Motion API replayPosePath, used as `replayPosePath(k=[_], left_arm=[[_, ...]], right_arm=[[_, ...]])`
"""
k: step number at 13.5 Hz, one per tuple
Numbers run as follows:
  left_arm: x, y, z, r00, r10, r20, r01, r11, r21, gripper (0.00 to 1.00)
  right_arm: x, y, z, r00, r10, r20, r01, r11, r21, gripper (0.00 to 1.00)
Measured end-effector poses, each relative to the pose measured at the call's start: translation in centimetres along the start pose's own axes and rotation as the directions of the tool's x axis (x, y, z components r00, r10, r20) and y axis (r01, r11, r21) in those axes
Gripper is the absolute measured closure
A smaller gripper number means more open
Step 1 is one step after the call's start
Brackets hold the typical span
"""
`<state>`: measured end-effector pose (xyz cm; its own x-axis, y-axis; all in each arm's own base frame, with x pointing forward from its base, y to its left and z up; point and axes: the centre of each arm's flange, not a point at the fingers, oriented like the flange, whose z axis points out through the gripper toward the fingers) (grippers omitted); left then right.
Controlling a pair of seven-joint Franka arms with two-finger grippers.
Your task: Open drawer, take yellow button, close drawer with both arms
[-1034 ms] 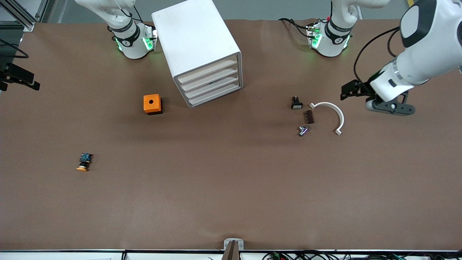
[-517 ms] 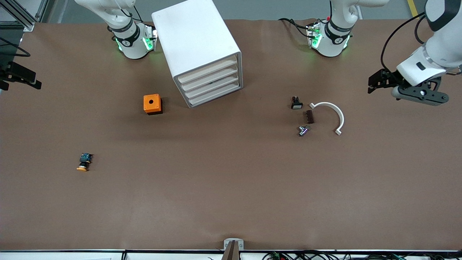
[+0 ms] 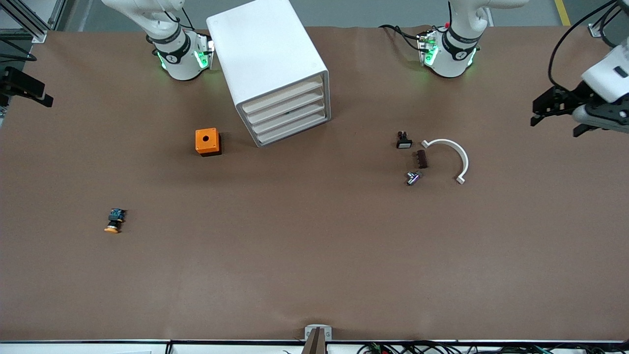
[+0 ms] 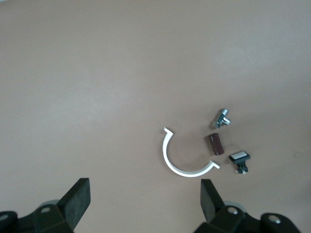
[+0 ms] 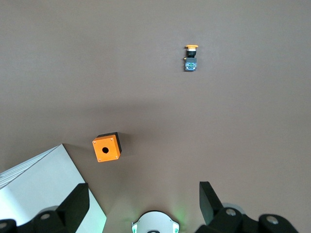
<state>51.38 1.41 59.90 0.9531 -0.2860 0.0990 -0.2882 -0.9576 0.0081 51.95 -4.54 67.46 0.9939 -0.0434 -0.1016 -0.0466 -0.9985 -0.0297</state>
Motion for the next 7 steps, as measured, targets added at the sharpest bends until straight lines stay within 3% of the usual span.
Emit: replayPosePath(k=[4,7], left_arm=[[1.0,-0.4,-3.1,0.999,0.000,-0.053,0.001,1.000,0.020,0.00],[2.1,-0.7,-2.7,0.999,0.000,-0.049,0.001,1.000,0.024,0.00]], right_arm=[[0.0,-0.1,-0.1,1.000,-0.002,-0.001,0.002,1.000,0.000,0.00],[-0.7,-0.5,-0.8,1.000,-0.007,-0.015,0.007,1.000,-0.001,0.00]])
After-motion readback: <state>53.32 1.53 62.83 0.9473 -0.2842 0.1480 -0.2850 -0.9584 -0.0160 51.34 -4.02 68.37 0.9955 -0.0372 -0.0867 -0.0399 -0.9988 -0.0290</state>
